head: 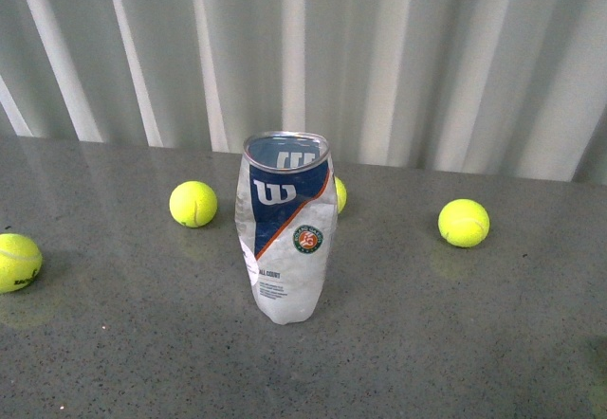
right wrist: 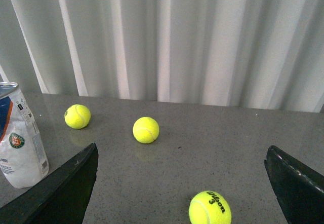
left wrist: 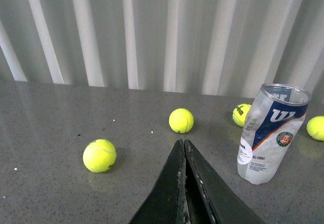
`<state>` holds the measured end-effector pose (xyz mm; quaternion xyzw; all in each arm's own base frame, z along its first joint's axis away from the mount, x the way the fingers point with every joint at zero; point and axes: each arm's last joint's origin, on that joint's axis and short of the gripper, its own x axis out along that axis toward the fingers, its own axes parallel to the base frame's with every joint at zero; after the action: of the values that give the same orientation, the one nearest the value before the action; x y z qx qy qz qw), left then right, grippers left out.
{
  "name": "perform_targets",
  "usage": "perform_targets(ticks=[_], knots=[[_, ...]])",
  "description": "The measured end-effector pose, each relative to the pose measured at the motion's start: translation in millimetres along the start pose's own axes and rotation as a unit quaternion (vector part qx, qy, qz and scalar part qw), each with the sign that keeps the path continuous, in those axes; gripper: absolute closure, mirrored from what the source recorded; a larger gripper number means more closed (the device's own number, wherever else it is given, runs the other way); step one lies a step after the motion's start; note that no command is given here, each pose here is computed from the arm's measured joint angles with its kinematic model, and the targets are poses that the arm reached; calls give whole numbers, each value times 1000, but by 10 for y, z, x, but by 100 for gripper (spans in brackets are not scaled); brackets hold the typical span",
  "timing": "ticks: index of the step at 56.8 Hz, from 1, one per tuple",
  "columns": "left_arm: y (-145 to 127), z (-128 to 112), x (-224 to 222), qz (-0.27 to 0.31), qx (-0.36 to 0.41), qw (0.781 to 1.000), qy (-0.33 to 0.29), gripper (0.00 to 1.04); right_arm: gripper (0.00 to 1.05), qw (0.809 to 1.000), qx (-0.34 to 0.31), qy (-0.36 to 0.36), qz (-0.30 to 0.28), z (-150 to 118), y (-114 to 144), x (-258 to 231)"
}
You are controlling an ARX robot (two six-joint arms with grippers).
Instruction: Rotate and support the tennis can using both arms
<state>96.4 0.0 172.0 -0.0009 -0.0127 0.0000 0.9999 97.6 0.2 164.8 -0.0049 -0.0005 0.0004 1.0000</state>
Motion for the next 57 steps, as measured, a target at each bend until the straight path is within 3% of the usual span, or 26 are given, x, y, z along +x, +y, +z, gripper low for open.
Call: perform_targets(ticks=[13,30,35,57], knots=[[0,-3,0,0,0,1000,2,98,7,1000,0,0,0,0,0,0],[0,-3,0,0,0,1000,2,23,7,1000,0,0,0,0,0,0],[0,-3,0,0,0,1000,2,5,7,1000,0,0,0,0,0,0],[0,-3,0,0,0,1000,2,7,7,1000,0,0,0,0,0,0]])
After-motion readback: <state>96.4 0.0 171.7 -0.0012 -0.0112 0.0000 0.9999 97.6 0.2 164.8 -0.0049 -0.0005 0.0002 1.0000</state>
